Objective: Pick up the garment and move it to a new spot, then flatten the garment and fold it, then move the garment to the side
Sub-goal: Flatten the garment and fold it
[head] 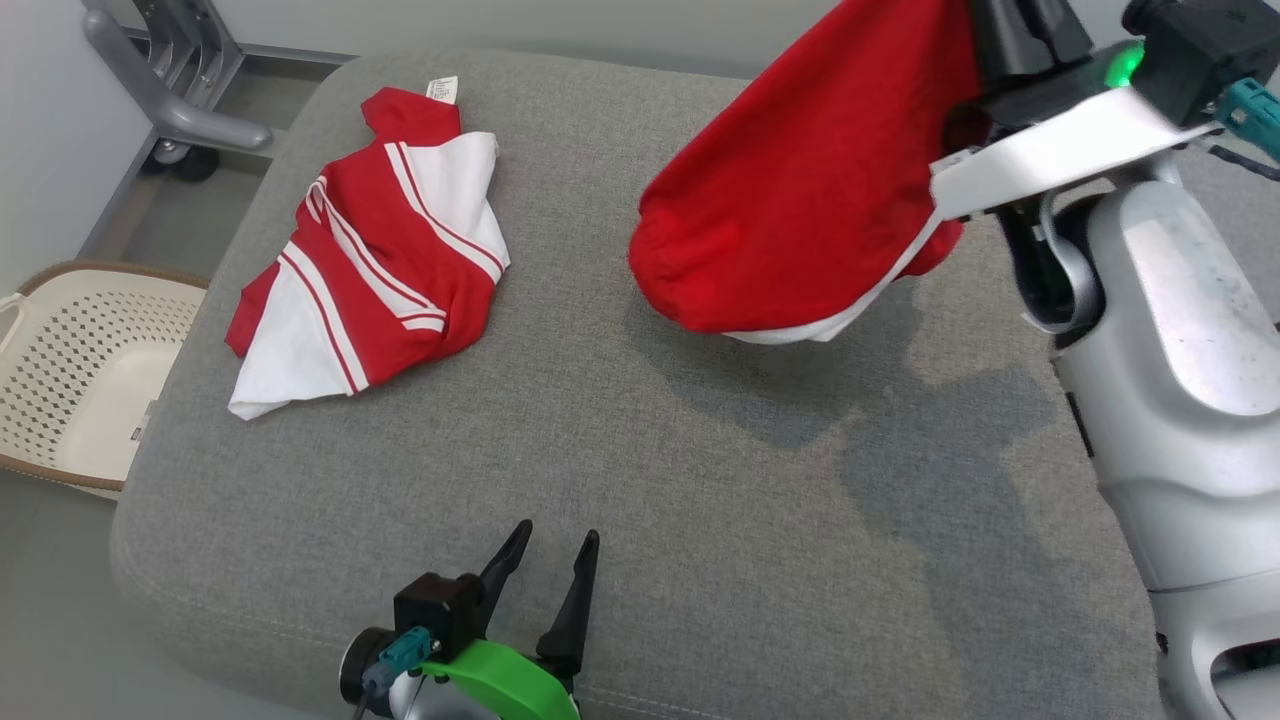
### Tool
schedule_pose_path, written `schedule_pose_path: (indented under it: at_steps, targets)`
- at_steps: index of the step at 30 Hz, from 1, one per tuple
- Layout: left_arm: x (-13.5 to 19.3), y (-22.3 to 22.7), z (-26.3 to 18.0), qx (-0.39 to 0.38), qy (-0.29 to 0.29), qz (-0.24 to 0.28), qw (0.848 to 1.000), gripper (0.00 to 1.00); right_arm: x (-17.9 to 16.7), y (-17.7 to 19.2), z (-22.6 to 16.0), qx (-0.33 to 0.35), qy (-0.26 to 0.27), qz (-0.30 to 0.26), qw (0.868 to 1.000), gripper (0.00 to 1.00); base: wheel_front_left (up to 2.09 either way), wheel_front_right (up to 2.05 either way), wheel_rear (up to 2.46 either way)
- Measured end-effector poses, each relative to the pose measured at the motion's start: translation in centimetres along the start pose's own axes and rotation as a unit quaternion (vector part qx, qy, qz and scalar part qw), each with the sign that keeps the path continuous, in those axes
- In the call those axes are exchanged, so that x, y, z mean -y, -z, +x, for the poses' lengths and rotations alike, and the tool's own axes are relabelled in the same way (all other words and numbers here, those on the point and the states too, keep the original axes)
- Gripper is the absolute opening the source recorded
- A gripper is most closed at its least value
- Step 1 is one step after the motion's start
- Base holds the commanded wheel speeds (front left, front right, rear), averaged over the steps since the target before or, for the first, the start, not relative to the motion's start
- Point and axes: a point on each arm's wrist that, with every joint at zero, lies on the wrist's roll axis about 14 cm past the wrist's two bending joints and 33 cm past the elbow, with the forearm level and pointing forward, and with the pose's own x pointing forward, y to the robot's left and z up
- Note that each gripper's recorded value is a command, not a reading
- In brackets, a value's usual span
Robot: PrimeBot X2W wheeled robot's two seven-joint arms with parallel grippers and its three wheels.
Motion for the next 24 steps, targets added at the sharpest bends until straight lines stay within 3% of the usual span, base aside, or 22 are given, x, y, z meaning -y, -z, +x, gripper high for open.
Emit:
schedule_pose_path:
  at_steps: [4, 10, 11, 12, 13, 15, 24]
  targets:
    - [-0.5, 0.1, -0.4, 0.000, -0.009, -0.003, 1.000, 1.00, 5.9, 4.1, -3.6, -0.083, 0.075, -0.040, 0.993, 0.00, 0.00, 0.00, 0.00]
    - [0.4, 0.5, 0.2, -0.008, 0.007, -0.003, 1.000, 1.00, 13.4, 12.0, -15.4, -0.258, 0.189, -0.066, 0.945, 0.01, 0.00, 0.00, 0.00]
    - [0.6, 0.5, 0.4, -0.009, 0.011, -0.002, 1.000, 1.00, 14.1, 12.7, -17.2, -0.279, 0.202, -0.068, 0.936, 0.28, 0.00, 0.00, 0.00]
    - [0.8, 0.5, 0.6, -0.009, 0.015, -0.001, 1.000, 1.00, 14.5, 13.3, -18.9, -0.298, 0.214, -0.069, 0.928, 0.40, 0.00, 0.00, 0.00]
    - [1.1, 0.5, 0.8, -0.010, 0.020, 0.000, 1.000, 1.00, 14.9, 13.7, -20.4, -0.312, 0.227, -0.067, 0.920, 1.00, 0.00, 0.00, 0.00]
    - [1.7, 0.3, 1.5, -0.009, 0.032, 0.003, 0.999, 1.00, 15.6, 13.5, -22.8, -0.321, 0.252, -0.066, 0.911, 1.00, 0.00, 0.00, 0.00]
    - [3.3, -1.7, 4.4, 0.013, 0.066, 0.024, 0.997, 1.00, 13.7, 10.6, -26.0, -0.292, 0.267, -0.072, 0.915, 1.00, 0.00, 0.00, 0.00]
